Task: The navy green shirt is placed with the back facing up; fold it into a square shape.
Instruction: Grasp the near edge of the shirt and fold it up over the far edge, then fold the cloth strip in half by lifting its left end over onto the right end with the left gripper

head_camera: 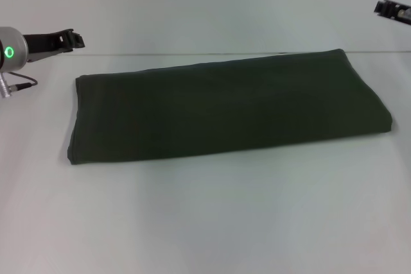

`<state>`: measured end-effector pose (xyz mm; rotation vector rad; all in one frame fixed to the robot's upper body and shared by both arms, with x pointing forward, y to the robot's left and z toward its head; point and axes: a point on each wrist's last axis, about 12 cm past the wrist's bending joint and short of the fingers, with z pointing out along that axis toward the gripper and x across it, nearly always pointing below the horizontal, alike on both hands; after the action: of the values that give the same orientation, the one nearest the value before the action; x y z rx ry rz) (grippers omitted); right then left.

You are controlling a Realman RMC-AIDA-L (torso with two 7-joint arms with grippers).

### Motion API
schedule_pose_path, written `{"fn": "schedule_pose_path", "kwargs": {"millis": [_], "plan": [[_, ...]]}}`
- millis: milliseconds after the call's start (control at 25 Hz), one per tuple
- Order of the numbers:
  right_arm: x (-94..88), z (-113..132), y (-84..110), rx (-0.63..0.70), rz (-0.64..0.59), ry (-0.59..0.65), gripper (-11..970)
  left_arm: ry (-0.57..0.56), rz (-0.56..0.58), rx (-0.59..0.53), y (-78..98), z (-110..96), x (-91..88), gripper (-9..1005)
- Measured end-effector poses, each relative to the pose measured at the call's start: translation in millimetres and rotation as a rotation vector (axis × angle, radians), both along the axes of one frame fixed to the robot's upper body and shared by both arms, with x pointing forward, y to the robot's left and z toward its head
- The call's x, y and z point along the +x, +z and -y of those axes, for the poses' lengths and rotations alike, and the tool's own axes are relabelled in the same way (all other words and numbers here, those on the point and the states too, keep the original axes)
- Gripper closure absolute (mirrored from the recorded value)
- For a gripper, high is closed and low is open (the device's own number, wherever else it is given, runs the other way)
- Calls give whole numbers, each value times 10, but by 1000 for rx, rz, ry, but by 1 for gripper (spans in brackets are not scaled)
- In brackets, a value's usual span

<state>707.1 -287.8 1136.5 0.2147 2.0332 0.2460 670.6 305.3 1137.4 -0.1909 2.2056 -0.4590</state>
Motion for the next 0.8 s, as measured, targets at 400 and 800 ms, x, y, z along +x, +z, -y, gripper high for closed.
{"fn": "schedule_pose_path", "kwargs": {"millis": [400,800], "plan": [[-467,356,-66,333,-88,150,515,-83,-34,-293,-116,-101,-458,590],[-1316,498,-492,681,-21,312,393,-101,-69,-825,-614,-278,-1292,231]]}}
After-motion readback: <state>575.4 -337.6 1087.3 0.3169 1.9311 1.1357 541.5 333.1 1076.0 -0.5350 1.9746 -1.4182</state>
